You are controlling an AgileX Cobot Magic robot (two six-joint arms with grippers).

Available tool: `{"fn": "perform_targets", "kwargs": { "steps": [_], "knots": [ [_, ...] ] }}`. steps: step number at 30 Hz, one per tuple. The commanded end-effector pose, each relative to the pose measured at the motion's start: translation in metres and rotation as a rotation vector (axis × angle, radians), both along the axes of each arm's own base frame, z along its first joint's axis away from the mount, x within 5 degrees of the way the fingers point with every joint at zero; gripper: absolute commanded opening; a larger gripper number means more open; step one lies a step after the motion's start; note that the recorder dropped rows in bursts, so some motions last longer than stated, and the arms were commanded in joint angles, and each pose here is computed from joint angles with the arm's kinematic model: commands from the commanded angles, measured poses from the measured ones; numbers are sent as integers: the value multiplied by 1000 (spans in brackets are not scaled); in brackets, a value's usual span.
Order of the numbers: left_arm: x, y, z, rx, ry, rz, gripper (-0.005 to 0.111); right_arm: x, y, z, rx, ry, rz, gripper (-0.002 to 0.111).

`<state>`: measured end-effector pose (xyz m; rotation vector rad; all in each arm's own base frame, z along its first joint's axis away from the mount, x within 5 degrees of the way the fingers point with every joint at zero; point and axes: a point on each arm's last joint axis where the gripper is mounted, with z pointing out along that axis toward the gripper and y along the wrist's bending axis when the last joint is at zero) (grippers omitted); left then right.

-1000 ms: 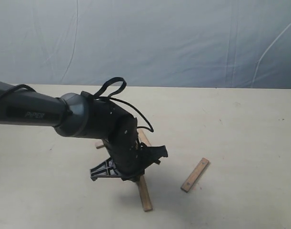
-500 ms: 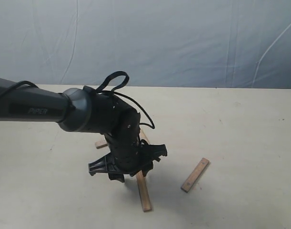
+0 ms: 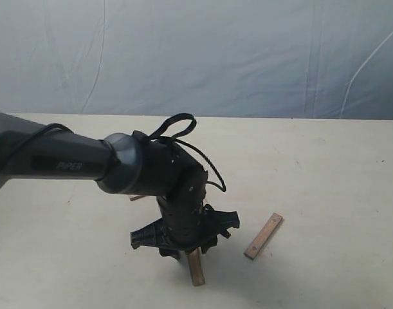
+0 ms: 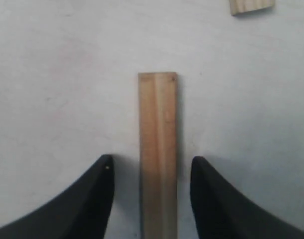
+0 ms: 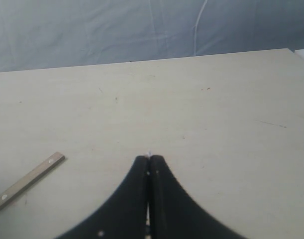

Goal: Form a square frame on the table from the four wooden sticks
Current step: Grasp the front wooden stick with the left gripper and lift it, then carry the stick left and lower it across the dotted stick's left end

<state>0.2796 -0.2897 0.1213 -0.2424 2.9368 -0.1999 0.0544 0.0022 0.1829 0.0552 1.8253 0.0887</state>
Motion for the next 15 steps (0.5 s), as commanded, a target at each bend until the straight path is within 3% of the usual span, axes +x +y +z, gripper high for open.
{"fn": "perform_targets", "kwargs": {
  "steps": [1,2,5,8,15],
  "knots": [
    [-4,-5,-2,5,0,-7,30,0,0,1,-4,-11,5,-1],
    [-4,-4,-5,10,6,-7,24,0,0,1,-4,-11,5,-1],
    [-6,-6,-16,33,20,-14,23,0,0,1,-4,-13,4,-1],
    [-5,0,-17,101,10,-54,0,0,0,1,-4,-13,4,-1],
    [31,45,49,32,-110,68,0,0,0,1,-4,-13,4,-1]
  ]
}}
